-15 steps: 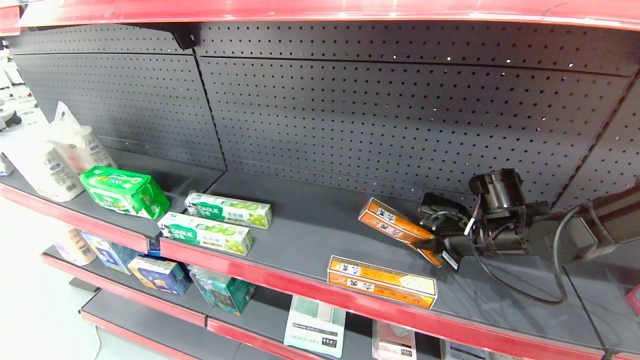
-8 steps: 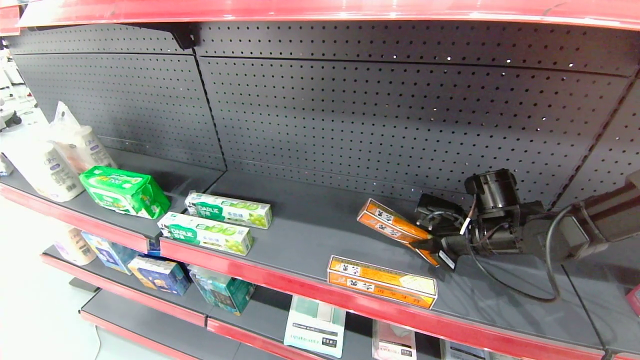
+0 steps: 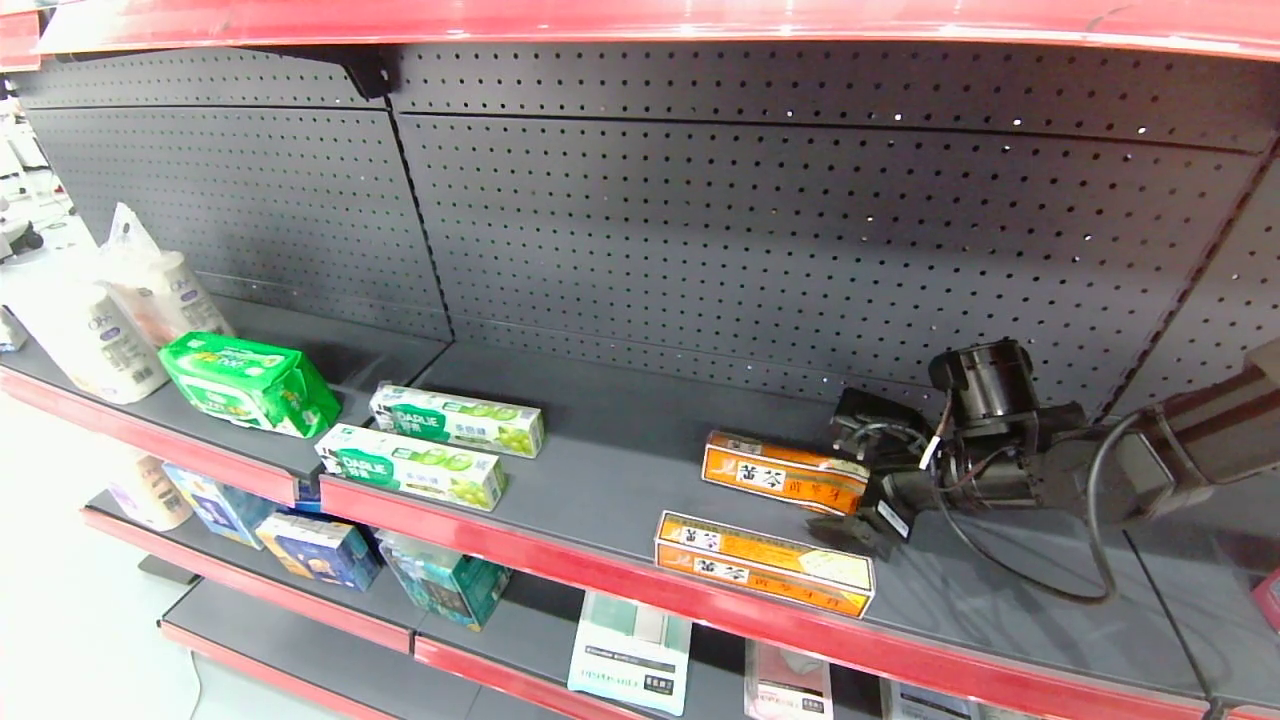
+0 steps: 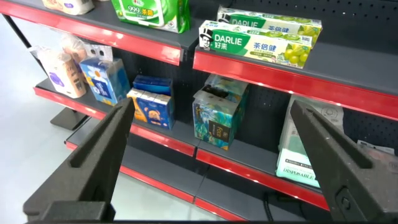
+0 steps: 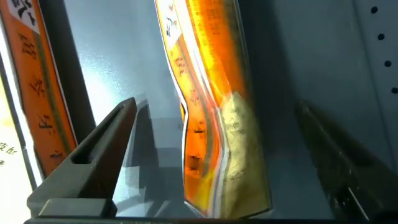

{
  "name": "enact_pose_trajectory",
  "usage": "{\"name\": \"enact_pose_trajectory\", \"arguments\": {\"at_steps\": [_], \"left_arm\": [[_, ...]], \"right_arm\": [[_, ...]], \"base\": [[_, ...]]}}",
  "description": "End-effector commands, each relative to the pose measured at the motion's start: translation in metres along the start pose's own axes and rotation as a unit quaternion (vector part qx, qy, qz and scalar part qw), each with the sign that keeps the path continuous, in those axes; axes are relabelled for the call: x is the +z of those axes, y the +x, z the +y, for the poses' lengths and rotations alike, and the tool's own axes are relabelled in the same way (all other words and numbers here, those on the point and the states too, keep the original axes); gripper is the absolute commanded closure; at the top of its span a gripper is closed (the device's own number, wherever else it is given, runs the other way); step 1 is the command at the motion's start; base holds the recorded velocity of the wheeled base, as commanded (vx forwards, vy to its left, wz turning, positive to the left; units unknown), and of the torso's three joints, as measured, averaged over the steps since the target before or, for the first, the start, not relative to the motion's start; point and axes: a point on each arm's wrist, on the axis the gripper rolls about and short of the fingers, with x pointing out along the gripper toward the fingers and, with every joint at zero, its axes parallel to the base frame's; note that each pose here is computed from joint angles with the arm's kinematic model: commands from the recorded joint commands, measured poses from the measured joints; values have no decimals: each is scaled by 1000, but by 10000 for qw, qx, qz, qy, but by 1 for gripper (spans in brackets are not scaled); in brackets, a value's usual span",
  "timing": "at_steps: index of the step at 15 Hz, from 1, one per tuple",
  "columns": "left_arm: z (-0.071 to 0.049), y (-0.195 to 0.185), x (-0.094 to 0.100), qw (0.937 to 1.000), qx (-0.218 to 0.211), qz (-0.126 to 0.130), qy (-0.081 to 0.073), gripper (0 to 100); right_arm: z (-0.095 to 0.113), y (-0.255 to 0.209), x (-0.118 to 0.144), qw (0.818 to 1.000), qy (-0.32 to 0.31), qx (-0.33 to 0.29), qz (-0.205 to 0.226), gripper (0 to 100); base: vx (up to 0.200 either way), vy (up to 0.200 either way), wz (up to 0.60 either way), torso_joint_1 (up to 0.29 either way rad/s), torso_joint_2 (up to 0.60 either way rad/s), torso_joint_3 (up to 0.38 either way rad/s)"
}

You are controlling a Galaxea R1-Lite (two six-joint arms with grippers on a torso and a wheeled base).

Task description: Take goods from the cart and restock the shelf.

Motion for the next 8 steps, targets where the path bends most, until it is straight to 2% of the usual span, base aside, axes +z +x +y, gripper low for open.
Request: {"name": "enact_pose_trajectory", "arguments": {"at_steps": [1,8], "left_arm": [[0,0,0,10000,11,5,0,0],[0,0,0,10000,11,5,0,0]], "right_arm": [[-4,-5,0,9999,62,-78,-39,0],[1,-26,-11,9991,396,-167,47,0]], "base": [[0,0,0,0,0,0],[0,0,0,0,0,0]]}}
